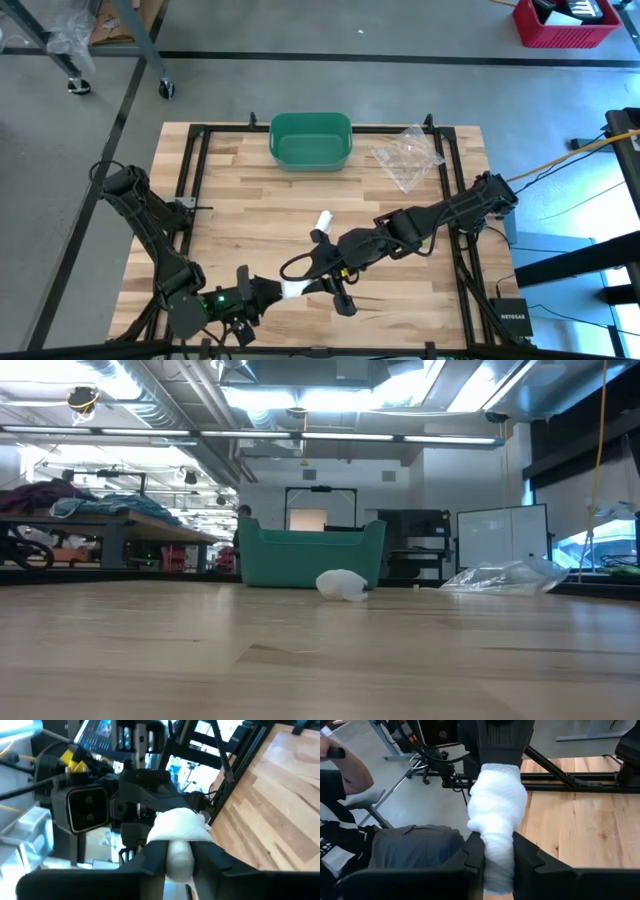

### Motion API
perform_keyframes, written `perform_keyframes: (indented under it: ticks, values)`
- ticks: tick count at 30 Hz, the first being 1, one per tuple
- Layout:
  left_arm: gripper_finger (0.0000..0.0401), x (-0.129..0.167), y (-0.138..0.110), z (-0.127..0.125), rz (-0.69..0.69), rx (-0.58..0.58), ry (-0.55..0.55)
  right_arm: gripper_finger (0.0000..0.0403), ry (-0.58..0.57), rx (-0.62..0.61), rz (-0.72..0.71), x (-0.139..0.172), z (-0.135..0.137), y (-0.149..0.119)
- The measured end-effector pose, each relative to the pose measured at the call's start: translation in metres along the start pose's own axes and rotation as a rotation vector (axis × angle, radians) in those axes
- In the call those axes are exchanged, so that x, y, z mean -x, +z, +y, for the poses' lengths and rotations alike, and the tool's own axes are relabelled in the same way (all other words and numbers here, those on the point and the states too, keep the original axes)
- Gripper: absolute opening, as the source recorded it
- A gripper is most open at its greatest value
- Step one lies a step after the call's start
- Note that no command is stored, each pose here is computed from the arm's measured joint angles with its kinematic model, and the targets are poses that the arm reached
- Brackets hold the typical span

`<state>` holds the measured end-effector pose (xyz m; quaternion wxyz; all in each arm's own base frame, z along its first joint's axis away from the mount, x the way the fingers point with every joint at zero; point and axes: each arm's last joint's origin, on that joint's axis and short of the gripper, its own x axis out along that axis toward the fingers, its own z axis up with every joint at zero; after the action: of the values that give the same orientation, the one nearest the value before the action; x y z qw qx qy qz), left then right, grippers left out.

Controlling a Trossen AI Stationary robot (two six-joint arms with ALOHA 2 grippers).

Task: Roll bandage
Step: Roll the bottom white bandage

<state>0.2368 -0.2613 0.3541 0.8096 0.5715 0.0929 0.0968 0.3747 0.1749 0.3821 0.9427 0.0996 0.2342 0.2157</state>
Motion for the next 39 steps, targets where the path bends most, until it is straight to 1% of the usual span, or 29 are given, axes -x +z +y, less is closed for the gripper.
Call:
perform_keyframes:
  ticks: [5, 7, 10, 12, 14, 16, 18, 20, 22, 24, 26, 27, 30, 32, 36, 39]
  values:
    - [0.011, 0.011, 0.003, -0.001, 0.028, 0.097, 0.02, 0.0055, 0.002, 0.0, 0.003, 0.001, 0.0, 0.0]
    - [0.0118, 0.019, 0.006, -0.002, 0.036, 0.115, 0.027, 0.0052, 0.007, -0.001, 0.017, 0.005, 0.001, 0.0]
    - [0.0122, 0.031, 0.01, -0.003, 0.011, 0.18, 0.023, 0.0053, -0.007, -0.004, 0.027, 0.015, 0.002, 0.002]
    - [0.0122, 0.039, 0.012, -0.004, 0.01, 0.204, 0.023, 0.0055, -0.04, -0.005, 0.042, 0.022, 0.002, 0.002]
    - [0.0122, 0.043, 0.012, -0.005, 0.03, 0.254, 0.034, 0.0057, -0.081, -0.001, 0.072, 0.028, 0.001, 0.0]
    - [0.0123, 0.044, 0.011, -0.006, 0.059, 0.318, 0.05, 0.0055, -0.161, 0.008, 0.127, 0.033, -0.002, -0.005]
    - [0.0123, 0.042, 0.008, -0.009, 0.088, 0.35, 0.06, 0.0053, -0.261, 0.039, 0.196, 0.035, -0.004, -0.014]
    - [0.0123, 0.036, 0.002, -0.014, 0.115, 0.394, 0.063, 0.0053, -0.351, 0.058, 0.252, 0.033, -0.011, -0.026]
    - [0.0123, 0.029, -0.006, -0.02, 0.139, 0.428, 0.048, 0.0053, -0.395, 0.073, 0.301, 0.024, -0.02, -0.045]
    - [0.0123, 0.019, -0.017, -0.026, 0.164, 0.456, 0.004, 0.0054, -0.445, 0.096, 0.354, 0.014, -0.032, -0.066]
    - [0.0123, 0.008, -0.03, -0.031, 0.204, 0.509, -0.051, 0.0055, -0.498, 0.114, 0.358, 0.003, -0.046, -0.088]
    - [0.0123, 0.003, -0.036, -0.032, 0.23, 0.536, -0.079, 0.0055, -0.506, 0.117, 0.338, -0.003, -0.053, -0.098]
    - [0.0123, -0.011, -0.052, -0.037, 0.312, 0.622, -0.146, 0.0056, -0.453, 0.122, 0.267, -0.019, -0.071, -0.129]
    - [0.0123, -0.017, -0.057, -0.041, 0.355, 0.663, -0.185, 0.0056, -0.426, 0.119, 0.208, -0.026, -0.08, -0.143]
    - [0.0123, -0.026, -0.06, -0.05, 0.397, 0.699, -0.214, 0.0057, -0.438, 0.104, 0.219, -0.031, -0.097, -0.167]
    - [0.0123, -0.028, -0.059, -0.061, 0.416, 0.69, -0.22, 0.0057, -0.452, 0.101, 0.258, -0.034, -0.104, -0.18]
